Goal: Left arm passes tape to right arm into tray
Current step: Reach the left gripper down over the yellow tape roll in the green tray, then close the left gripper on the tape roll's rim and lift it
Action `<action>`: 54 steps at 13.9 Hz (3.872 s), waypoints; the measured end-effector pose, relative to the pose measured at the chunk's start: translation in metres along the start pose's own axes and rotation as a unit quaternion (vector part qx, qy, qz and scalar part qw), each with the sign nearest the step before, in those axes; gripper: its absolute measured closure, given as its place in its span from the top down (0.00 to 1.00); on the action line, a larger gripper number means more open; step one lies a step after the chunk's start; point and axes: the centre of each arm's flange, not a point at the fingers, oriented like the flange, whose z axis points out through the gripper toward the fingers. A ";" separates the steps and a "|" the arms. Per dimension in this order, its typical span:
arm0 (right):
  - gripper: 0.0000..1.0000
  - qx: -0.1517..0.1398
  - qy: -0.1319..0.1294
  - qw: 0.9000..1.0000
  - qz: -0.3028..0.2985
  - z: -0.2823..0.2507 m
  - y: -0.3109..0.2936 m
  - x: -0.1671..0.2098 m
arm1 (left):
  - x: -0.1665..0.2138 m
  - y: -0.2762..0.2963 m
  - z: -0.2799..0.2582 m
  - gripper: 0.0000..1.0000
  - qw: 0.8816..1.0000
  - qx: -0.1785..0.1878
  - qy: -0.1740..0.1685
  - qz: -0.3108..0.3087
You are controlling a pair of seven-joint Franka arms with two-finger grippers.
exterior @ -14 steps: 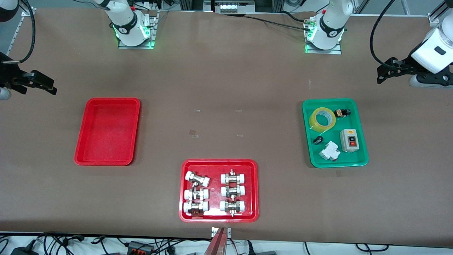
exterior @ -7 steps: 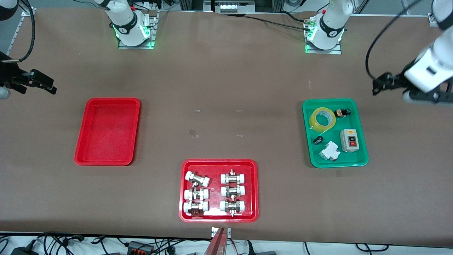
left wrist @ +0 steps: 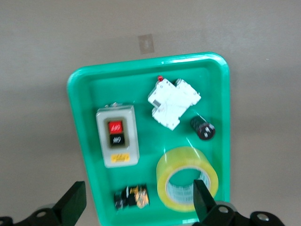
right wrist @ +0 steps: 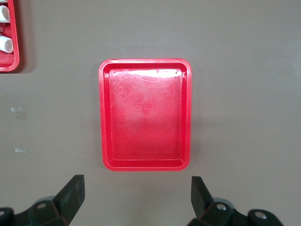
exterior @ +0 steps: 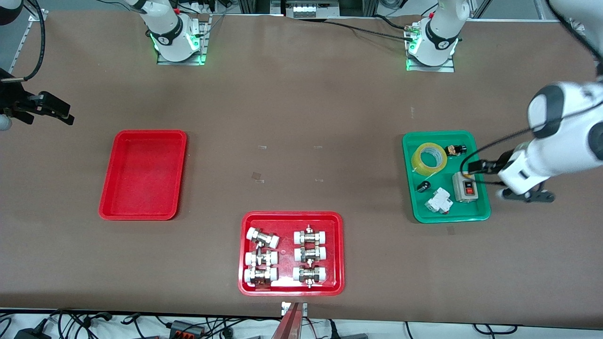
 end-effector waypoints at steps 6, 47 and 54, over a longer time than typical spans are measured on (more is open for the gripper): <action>1.00 0.000 -0.002 1.000 0.001 0.000 0.001 -0.001 | -0.012 0.009 0.084 1.00 1.000 -0.005 -0.011 0.007; 1.00 0.001 -0.020 1.000 0.001 0.003 0.001 -0.004 | -0.085 0.020 0.152 0.21 0.998 -0.001 -0.010 -0.063; 1.00 0.001 -0.017 1.000 0.001 0.001 0.001 -0.004 | -0.087 0.018 0.073 0.21 0.999 0.012 -0.007 -0.045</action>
